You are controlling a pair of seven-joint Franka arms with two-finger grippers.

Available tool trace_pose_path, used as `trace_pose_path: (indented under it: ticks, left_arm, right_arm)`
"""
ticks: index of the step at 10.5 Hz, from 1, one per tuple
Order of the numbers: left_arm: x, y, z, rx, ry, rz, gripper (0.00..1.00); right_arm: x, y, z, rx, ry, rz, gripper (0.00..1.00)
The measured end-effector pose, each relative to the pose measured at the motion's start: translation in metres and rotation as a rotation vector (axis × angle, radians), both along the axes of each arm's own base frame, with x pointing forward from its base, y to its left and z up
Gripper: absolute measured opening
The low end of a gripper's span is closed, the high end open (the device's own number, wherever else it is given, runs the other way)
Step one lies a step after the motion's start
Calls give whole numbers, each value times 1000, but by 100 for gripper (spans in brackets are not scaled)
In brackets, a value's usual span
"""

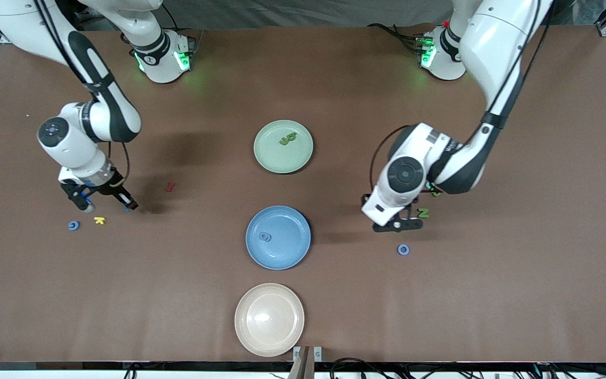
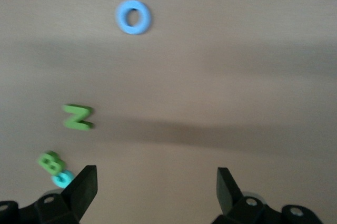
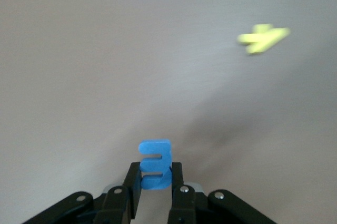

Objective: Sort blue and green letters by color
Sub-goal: 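Drop the E on the blue plate while the left gripper reaches the Z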

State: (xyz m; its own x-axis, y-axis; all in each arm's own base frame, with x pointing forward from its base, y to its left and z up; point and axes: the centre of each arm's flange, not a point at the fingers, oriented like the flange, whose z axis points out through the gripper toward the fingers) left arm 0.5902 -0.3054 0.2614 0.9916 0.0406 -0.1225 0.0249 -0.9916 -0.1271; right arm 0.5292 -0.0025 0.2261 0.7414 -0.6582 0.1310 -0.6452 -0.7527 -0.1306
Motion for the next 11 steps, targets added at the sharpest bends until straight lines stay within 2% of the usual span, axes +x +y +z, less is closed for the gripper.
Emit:
trace_pose_path:
  ticks: [1,4,6,11]
  left_arm:
    - [6,26,-7,27,2,-23,100]
    - [9,64,-34,26,-18,-111,100]
    - [3,85,-54,5,-17,-146,100]
    - [8,130,-61,-38,-29,-286,100]
  right_arm:
    - [12,38,13,4,-22,66,27]
    - [42,149,60,3,8,254,27]
    - [51,226,81,7,-1,371,27]
    - [68,362,47,28,-45,555,27]
